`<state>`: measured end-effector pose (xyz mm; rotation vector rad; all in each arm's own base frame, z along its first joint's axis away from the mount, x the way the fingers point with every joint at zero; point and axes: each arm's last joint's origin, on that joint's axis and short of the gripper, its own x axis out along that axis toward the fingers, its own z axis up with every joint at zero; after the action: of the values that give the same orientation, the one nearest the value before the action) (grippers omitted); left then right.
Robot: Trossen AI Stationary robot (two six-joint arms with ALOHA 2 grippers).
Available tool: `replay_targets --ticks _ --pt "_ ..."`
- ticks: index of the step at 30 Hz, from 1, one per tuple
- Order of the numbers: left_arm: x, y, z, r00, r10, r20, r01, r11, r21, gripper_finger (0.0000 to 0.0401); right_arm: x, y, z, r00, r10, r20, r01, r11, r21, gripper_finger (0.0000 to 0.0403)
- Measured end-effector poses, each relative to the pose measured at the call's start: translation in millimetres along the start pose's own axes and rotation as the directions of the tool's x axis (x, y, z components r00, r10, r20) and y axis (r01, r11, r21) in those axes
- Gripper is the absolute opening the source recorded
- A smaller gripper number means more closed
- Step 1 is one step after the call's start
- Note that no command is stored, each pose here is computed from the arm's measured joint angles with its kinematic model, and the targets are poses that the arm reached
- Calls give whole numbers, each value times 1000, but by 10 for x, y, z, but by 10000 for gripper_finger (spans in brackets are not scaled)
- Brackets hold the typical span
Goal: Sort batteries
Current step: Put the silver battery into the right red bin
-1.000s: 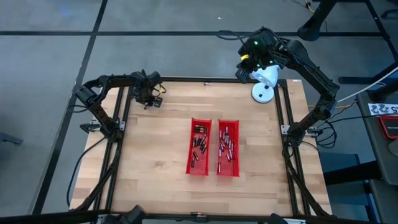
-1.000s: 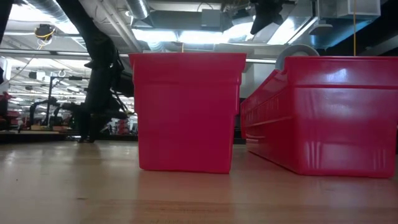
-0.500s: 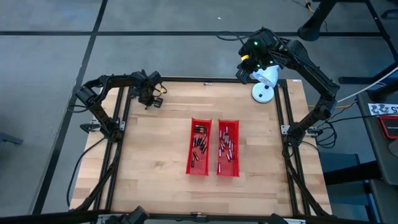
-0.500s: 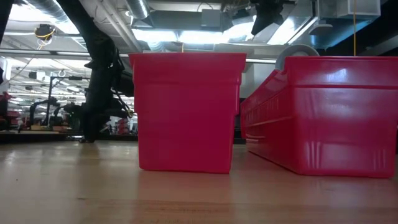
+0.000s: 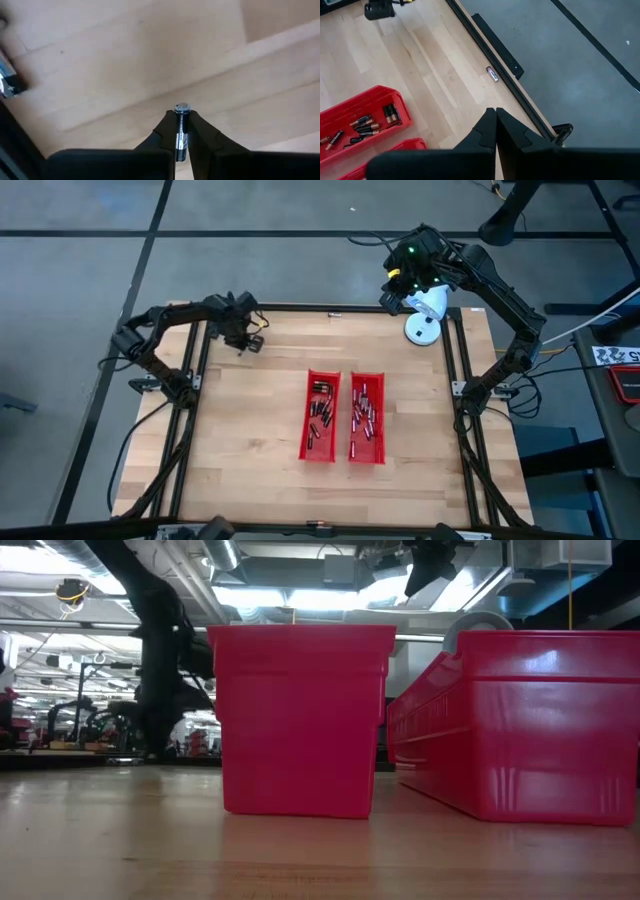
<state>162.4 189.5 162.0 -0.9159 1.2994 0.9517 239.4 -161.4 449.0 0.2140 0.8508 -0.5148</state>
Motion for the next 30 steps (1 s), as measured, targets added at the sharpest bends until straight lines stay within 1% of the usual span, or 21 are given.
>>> replay_targets --ticks 2,5,7,9,11,13,15,17,20,21,23,25,28,30 --pt "-85 -28 -23 999 -40 31 40 999 12 16 0 0 0 1000 0 0 0 1000 0 5" --pt "-235 -113 -71 985 -151 77 147 988 53 15 0 0 3 1000 0 3 0 1000 0 5" --pt "-348 -182 -97 962 -246 121 236 968 90 15 -1 0 7 1000 0 7 0 1000 0 5" --pt "-461 -269 -108 917 -365 162 347 929 130 17 0 0 7 1000 0 7 0 1000 4 5" --pt "-569 -373 -124 853 -486 189 460 872 168 21 -1 0 8 1000 0 8 0 1000 17 5" --pt "-691 -505 -130 766 -604 220 567 796 211 23 -1 0 9 1000 -1 9 0 1000 23 5" --pt "-804 -659 -143 678 -691 251 643 723 252 24 -1 0 9 1000 -1 9 0 1000 25 5" --pt "-906 -839 -164 583 -763 278 700 646 305 25 -1 -1 9 1000 -1 10 0 999 33 5" --pt "-1035 -1107 -228 444 -850 285 757 526 389 25 -1 -1 15 1000 -1 15 0 999 53 5" --pt "-1067 -1192 -244 409 -866 288 766 497 407 25 -1 -1 17 1000 -2 18 1 999 53 5" --pt "-1090 -1345 -260 386 -875 293 769 481 422 26 -1 -4 28 1000 -9 29 8 998 57 5" --pt "-1114 -1512 -243 381 -876 297 754 480 449 26 -2 -5 43 999 -10 44 7 997 74 5" --pt "-1108 -1783 -170 390 -881 269 721 474 506 26 -4 -7 76 997 -13 79 7 997 79 5" --pt "-1062 -1985 -105 405 -882 242 701 469 537 26 -6 -8 98 995 -14 101 6 997 79 5"
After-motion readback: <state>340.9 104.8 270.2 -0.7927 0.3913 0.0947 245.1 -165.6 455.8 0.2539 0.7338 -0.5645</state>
